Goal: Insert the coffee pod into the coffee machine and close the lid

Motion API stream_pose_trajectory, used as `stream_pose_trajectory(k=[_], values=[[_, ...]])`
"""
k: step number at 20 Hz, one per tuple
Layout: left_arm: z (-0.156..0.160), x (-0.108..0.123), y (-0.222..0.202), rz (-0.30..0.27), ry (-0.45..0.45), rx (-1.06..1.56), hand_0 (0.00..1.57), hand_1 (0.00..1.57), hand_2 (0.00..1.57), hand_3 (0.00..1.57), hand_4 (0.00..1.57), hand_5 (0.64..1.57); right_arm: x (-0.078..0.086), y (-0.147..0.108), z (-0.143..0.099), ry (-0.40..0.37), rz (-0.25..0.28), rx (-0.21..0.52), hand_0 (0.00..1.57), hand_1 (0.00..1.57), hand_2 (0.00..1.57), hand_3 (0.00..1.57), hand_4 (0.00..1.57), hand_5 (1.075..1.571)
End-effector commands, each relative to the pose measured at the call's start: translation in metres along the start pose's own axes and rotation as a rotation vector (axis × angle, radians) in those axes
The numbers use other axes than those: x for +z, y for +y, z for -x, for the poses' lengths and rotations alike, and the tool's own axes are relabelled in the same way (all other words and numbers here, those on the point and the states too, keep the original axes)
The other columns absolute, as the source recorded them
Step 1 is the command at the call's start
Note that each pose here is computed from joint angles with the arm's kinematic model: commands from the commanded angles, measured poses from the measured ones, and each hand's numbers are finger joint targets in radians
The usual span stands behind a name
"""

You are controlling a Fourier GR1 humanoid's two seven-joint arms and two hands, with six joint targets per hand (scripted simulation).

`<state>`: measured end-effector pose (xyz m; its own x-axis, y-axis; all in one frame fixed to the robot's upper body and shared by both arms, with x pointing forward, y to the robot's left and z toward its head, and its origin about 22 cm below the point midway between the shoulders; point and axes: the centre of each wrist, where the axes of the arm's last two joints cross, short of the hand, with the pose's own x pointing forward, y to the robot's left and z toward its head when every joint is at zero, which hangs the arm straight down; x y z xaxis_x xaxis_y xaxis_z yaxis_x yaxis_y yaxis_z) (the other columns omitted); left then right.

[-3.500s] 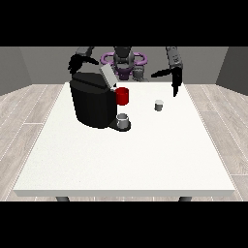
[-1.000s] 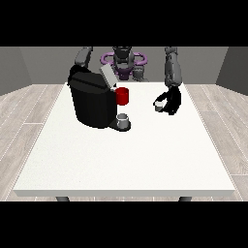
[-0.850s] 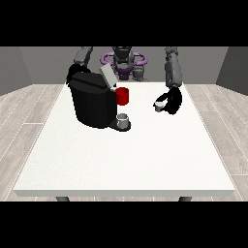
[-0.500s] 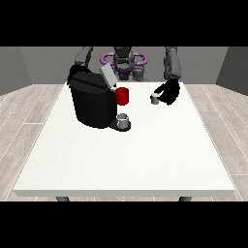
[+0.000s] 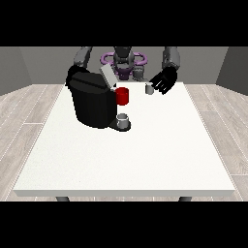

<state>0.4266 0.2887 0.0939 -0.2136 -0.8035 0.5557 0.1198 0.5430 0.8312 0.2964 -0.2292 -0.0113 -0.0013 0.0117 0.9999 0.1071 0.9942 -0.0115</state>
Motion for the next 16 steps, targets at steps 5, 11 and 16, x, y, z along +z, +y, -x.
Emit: stream_pose_trajectory(k=[5,11,16], values=[[-0.02,-0.013,0.037,-0.036,-0.028,0.004,1.25,1.25,1.33,1.28,0.54,1.571,0.0,0.028,-0.006,-0.037,-0.018,0.007,0.0,0.0,0.0,0.0,0.47,1.571],[-0.044,-0.02,0.084,-0.125,-0.035,-0.027,1.02,1.02,1.21,1.23,0.5,1.571,-0.006,0.022,-0.013,-0.046,-0.058,-0.036,0.0,0.0,0.0,0.0,0.5,1.571],[-0.052,-0.023,0.115,-0.142,0.017,0.024,1.24,1.24,1.26,1.2,0.48,1.571,0.001,0.035,-0.017,-0.066,-0.105,-0.026,0.0,0.0,0.0,0.0,0.52,1.571]])
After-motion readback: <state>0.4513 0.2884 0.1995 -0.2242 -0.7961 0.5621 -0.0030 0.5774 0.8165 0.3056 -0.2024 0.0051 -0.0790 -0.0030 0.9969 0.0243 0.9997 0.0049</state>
